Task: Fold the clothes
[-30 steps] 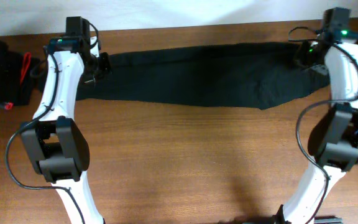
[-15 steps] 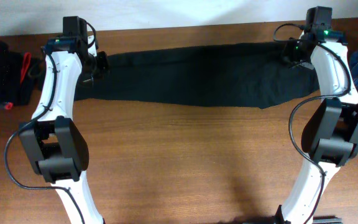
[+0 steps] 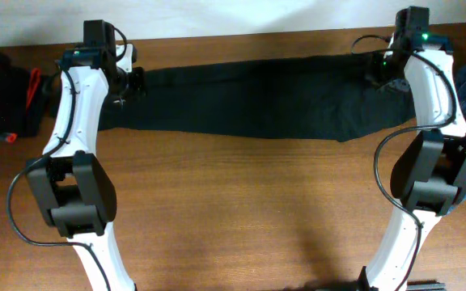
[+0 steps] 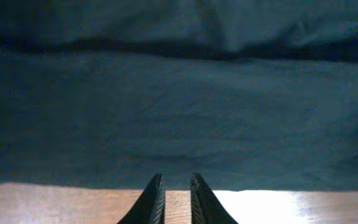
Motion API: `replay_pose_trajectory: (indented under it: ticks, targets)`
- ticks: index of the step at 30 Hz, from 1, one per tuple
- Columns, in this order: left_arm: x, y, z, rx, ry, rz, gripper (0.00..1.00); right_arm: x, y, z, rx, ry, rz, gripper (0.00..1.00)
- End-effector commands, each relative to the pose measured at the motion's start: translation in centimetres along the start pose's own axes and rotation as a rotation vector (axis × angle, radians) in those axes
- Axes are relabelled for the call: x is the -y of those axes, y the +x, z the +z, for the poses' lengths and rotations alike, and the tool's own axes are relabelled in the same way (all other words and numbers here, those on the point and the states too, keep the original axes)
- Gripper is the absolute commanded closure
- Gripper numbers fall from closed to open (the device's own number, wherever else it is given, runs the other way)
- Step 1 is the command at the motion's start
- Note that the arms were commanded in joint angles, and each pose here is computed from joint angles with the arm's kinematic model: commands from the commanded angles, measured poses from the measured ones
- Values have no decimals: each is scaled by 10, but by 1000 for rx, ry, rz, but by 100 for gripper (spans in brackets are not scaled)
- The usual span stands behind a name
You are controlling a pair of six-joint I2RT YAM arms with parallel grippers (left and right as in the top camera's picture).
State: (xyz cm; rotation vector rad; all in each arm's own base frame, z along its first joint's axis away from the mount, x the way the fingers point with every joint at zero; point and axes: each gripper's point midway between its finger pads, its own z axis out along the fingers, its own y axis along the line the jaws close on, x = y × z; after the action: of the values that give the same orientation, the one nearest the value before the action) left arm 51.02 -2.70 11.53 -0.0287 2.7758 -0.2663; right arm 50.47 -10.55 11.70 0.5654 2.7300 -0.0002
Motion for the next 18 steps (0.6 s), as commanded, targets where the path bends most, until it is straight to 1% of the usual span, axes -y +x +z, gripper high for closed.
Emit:
replay_pose_trajectory:
  ticks: [1, 9, 10, 18]
  targets:
    - [11, 4, 10, -18, 40, 105, 84, -6, -10, -22, 26, -3, -20, 73]
    - [23, 2, 12, -6, 44, 138, 84, 0, 18, -23, -88, 21, -20, 74]
    - [23, 2, 12, -7, 42, 141, 84, 1, 20, -22, -95, 25, -21, 77]
    - [26, 2, 13, -6, 44, 146, 84, 4, 31, -17, -141, 37, -22, 84]
